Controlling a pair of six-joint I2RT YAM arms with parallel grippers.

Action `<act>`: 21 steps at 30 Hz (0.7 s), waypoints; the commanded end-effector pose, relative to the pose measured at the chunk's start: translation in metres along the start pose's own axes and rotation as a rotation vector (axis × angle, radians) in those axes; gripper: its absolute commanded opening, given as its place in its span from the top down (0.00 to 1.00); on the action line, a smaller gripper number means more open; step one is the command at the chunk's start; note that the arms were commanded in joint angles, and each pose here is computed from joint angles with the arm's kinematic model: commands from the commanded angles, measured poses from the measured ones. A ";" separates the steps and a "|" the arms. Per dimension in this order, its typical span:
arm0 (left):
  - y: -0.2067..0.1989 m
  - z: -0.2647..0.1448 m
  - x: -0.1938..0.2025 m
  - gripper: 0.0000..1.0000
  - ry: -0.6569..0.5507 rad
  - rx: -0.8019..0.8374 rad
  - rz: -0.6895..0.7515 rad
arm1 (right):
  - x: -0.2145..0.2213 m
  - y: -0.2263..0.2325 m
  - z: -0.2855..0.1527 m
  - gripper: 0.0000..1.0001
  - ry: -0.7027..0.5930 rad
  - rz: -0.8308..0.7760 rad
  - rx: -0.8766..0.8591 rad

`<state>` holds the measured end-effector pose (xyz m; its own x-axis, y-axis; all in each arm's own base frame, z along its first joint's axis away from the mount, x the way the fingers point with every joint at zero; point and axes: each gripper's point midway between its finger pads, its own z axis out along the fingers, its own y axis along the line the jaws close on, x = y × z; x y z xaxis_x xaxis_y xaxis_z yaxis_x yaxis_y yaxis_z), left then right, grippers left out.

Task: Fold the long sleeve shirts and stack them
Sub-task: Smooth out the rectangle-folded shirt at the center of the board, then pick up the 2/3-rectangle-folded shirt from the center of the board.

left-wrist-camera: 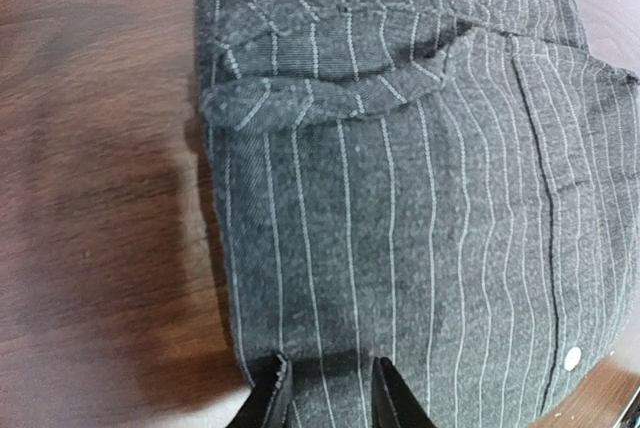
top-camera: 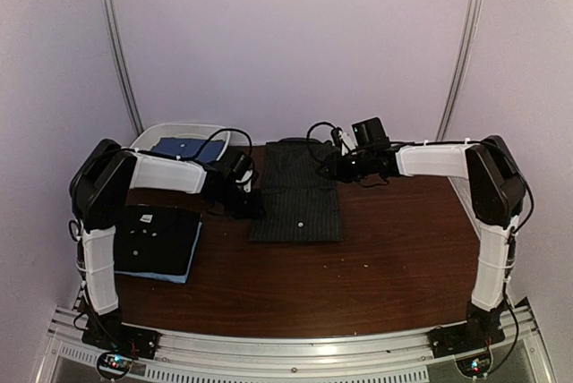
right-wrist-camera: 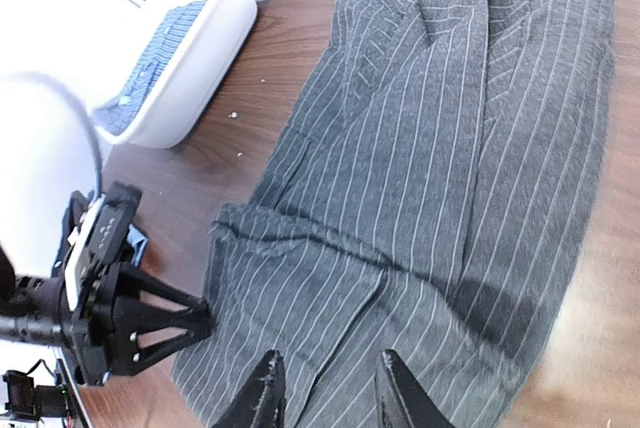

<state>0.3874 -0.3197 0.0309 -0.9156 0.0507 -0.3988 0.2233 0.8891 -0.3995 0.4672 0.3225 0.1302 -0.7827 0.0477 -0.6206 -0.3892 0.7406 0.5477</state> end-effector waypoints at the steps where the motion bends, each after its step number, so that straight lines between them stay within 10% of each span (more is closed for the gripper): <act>1: -0.004 -0.024 -0.008 0.71 -0.048 0.011 0.007 | 0.023 0.006 -0.023 0.67 -0.009 0.019 -0.017; 21: -0.001 -0.024 0.062 0.74 0.062 0.168 -0.063 | 0.158 -0.012 -0.034 0.70 0.150 0.162 -0.038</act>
<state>0.3265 -0.3000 0.0239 -0.9462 0.0410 -0.3211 0.2056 0.8422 -0.4983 0.3404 0.3018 0.0481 -0.8977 0.0428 -0.4386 -0.2791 0.7149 0.6411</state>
